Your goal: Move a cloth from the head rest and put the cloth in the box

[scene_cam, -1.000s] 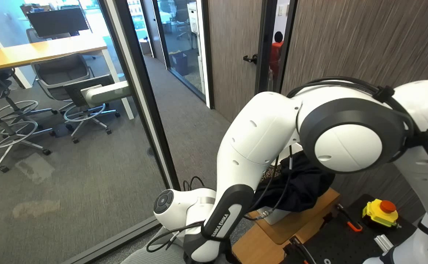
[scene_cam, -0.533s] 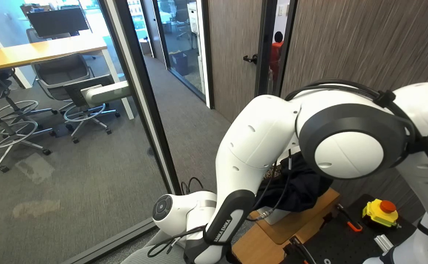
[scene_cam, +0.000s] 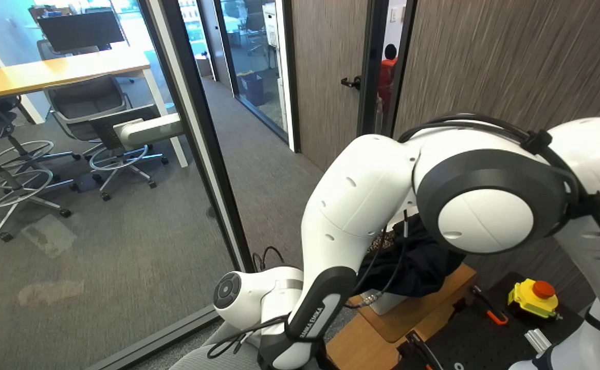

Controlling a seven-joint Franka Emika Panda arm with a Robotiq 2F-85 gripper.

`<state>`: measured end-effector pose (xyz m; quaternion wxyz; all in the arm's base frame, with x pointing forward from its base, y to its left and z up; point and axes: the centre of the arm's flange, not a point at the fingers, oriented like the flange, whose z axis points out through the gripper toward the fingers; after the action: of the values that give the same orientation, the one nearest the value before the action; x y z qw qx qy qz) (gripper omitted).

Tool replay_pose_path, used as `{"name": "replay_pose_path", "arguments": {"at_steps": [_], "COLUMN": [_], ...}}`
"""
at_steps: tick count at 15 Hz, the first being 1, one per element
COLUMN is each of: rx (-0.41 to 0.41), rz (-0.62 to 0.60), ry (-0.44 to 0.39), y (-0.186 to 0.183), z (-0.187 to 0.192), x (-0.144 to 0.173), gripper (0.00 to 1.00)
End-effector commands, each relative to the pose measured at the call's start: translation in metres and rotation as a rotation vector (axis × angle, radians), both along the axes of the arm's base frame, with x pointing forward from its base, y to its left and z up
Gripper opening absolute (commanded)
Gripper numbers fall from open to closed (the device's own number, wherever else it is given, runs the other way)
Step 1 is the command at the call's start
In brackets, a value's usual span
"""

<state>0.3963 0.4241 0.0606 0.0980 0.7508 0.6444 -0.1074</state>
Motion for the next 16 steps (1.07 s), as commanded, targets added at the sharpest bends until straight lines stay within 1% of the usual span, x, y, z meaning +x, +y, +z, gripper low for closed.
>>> {"name": "replay_pose_path", "arguments": {"at_steps": [1,2,5,8,9,10,12,15,16], "rx": [-0.034,-0.036,-0.039,-0.047,-0.052,-0.057,-0.071,-0.084,-0.080], "rz": [0.003,0.001,0.001,-0.002,-0.009,-0.015,-0.034,-0.068,-0.087], "ry": [-0.014,-0.011,-0.011,-0.001,0.013,0.027,0.063,0.103,0.110], "y": [-0.008,-0.008,-0.008,-0.009,-0.011,-0.013,-0.022,-0.039,-0.045], "z": [-0.012,-0.012,-0.013,-0.013,-0.010,-0.006,0.002,0.023,0.035], "x": [0.007,0.008,0.009,0.010,0.013,0.015,0.023,0.037,0.045], "gripper": [0.13,0.11,0.16,0.16,0.14,0.13,0.14,0.14,0.14]}}
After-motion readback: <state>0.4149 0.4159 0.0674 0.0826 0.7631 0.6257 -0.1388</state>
